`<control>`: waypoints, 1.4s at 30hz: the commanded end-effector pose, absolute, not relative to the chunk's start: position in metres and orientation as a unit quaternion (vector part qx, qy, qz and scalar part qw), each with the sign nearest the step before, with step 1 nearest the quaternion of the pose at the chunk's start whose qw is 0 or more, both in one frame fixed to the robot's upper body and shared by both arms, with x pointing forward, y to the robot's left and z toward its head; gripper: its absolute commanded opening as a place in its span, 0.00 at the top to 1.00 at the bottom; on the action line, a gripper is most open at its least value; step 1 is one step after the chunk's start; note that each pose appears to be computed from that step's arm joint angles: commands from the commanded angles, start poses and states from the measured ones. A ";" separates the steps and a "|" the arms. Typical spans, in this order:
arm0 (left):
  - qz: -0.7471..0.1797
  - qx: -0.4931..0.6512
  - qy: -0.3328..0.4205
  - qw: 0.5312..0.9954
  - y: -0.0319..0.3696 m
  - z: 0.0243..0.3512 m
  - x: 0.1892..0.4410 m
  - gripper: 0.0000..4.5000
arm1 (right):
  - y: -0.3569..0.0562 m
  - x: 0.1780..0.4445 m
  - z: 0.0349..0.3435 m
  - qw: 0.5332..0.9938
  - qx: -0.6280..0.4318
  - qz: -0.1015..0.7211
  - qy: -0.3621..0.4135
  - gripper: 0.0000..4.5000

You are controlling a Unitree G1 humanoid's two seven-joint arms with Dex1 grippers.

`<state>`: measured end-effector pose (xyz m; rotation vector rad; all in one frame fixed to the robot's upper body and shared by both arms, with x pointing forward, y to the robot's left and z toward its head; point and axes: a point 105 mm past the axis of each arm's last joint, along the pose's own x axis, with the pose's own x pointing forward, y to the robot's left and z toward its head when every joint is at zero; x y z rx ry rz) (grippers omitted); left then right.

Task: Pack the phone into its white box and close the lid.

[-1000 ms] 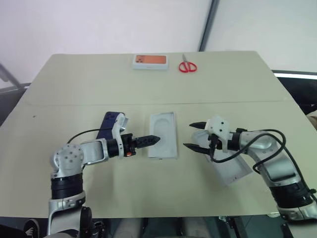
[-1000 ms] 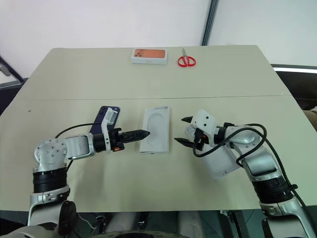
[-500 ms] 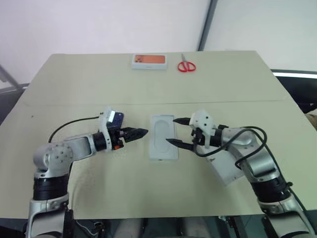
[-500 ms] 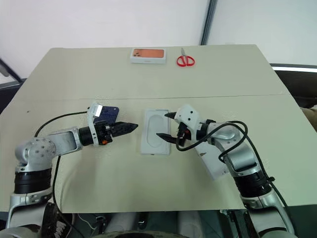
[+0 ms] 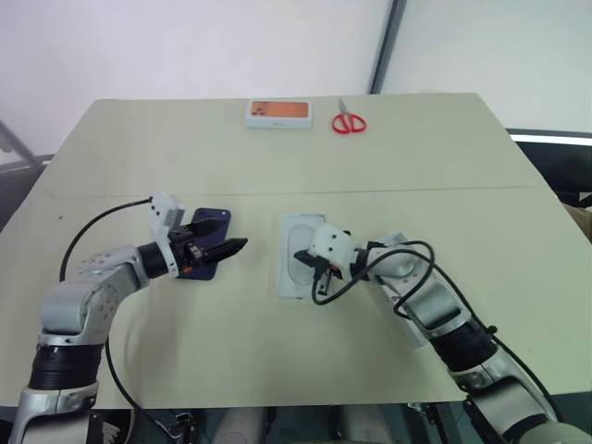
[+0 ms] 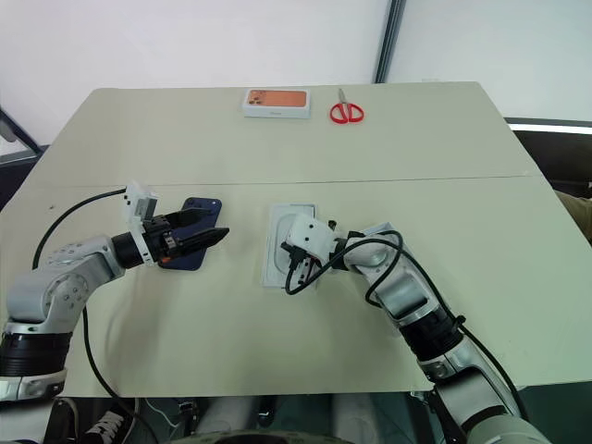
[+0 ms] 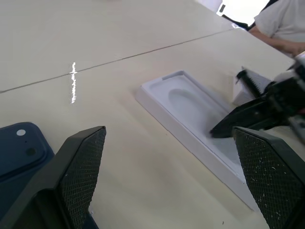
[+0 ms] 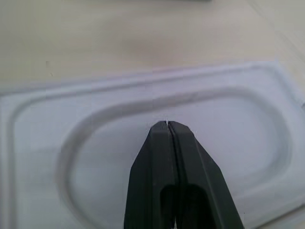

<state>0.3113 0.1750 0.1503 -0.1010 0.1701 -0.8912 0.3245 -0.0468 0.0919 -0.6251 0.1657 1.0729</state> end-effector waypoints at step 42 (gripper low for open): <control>-0.430 0.078 -0.006 0.899 0.181 0.157 0.338 0.00 | -0.101 0.303 0.171 0.887 -0.182 0.417 0.081 0.01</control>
